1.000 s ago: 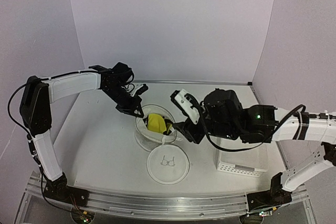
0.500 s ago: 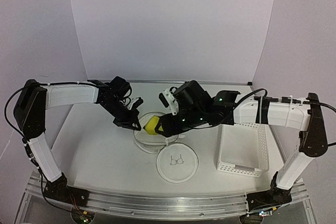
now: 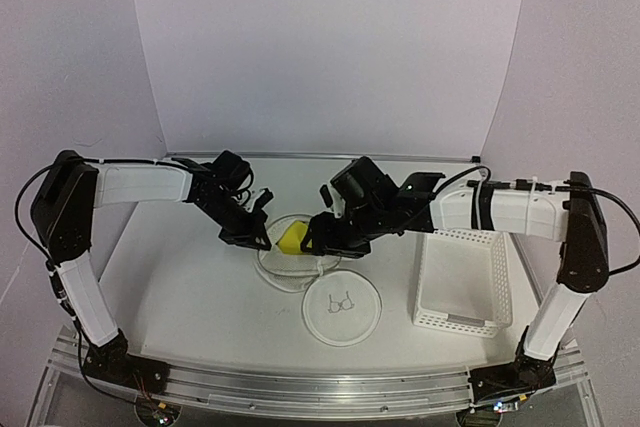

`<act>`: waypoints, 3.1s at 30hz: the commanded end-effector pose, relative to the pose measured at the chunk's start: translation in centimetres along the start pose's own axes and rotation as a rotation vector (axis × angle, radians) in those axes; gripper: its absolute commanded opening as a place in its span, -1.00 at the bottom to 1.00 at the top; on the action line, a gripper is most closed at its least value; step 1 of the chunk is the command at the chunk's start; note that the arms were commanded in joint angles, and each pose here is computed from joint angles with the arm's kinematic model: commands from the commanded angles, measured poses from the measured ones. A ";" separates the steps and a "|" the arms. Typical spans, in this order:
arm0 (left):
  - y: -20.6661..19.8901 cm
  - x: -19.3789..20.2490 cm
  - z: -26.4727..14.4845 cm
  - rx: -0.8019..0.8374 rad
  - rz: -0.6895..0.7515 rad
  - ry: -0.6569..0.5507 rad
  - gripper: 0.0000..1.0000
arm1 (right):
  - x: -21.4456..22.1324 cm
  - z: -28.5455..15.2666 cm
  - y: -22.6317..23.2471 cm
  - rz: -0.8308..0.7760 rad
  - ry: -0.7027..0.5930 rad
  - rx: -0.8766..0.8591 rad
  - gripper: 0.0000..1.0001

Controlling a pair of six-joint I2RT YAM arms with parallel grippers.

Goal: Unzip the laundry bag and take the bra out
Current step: Pick up the bra from the laundry bag.

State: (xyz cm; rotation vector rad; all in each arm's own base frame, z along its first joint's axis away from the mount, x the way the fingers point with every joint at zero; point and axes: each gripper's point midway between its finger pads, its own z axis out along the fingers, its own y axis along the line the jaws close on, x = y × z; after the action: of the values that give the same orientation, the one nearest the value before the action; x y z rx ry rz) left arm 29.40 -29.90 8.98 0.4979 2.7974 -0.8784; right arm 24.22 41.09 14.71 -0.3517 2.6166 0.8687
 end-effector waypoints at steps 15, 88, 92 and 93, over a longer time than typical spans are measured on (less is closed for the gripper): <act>0.0 -1.2 0.6 0.006 0.003 -0.027 -1.00 | -2.3 1.7 -2.6 0.094 -0.089 0.090 0.25; -0.2 -0.7 0.9 0.030 0.013 -0.011 -1.00 | -8.3 3.6 -1.8 -0.094 -0.213 0.166 -0.17; -0.2 -0.7 1.0 0.031 0.013 -0.009 -1.00 | -9.1 3.2 -1.3 -0.103 -0.234 0.165 -0.16; -0.2 -0.7 0.9 0.031 0.013 -0.011 -1.00 | -9.1 3.3 -1.3 -0.105 -0.235 0.164 -0.17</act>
State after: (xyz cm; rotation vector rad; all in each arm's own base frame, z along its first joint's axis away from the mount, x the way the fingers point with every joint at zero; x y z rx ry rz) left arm 29.54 -30.22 7.79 0.4960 2.8151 -0.8898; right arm 32.04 41.80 8.91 -0.3415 2.5685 0.5169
